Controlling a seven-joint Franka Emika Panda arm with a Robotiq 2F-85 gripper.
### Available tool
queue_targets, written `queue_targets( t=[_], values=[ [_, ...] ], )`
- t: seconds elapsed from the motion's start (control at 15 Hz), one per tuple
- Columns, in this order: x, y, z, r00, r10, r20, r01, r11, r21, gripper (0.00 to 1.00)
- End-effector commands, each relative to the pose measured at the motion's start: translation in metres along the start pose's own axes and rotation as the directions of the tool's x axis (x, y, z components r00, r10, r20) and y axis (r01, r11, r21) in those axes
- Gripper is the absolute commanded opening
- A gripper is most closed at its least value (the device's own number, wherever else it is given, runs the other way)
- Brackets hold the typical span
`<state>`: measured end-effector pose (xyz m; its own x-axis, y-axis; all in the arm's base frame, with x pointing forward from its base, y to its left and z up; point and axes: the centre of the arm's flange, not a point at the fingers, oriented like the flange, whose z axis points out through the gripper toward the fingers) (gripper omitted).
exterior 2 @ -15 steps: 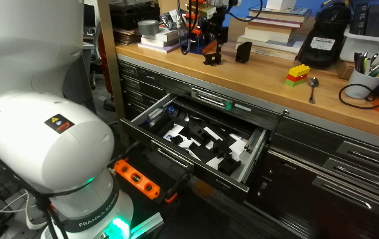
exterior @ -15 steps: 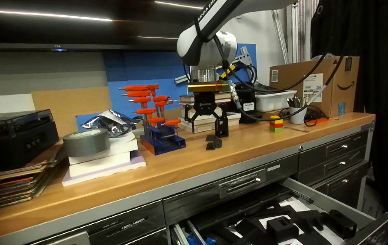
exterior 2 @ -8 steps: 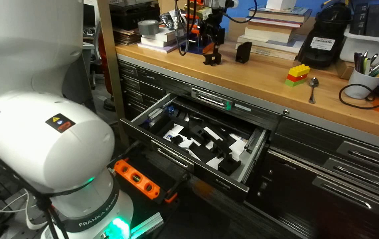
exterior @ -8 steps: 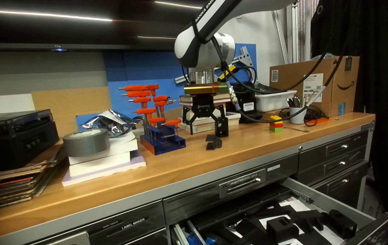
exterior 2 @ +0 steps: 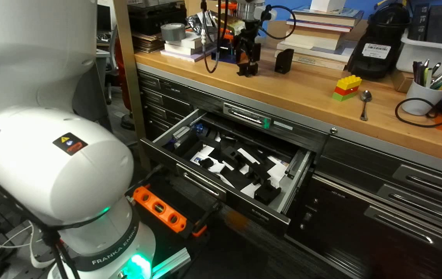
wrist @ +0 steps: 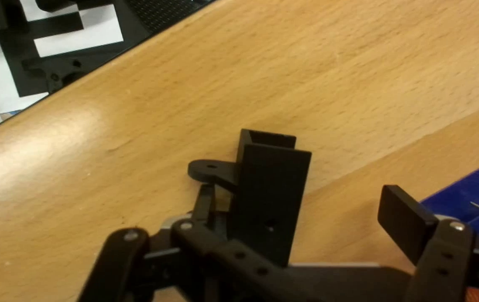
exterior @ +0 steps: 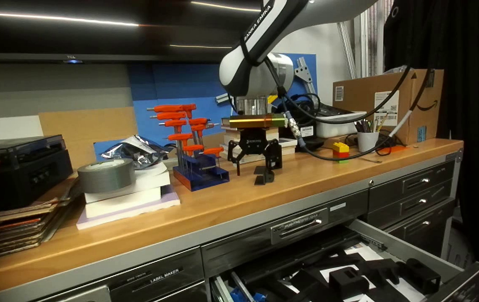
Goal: Put the black objects in the drawer and close it
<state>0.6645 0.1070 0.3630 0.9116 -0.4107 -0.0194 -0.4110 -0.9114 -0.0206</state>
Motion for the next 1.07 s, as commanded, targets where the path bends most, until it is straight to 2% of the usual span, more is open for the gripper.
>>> queue_targets(
  t=[0.0, 0.33, 0.4, 0.47, 1.0],
  values=[
    [-0.01, 0.01, 0.002, 1.0, 0.022, -0.022, -0.021, 0.999, 0.04, 1.0],
    [-0.01, 0.014, 0.011, 0.999, 0.026, -0.033, -0.024, 0.998, 0.05, 1.0],
    [-0.01, 0.014, 0.012, 0.999, 0.025, -0.034, -0.023, 0.999, 0.047, 0.75],
    [-0.01, 0.014, 0.01, 0.999, 0.023, -0.037, -0.021, 0.999, 0.045, 0.74],
    [-0.014, 0.017, -0.001, 0.999, 0.034, -0.04, -0.032, 0.998, 0.045, 0.13]
  ],
)
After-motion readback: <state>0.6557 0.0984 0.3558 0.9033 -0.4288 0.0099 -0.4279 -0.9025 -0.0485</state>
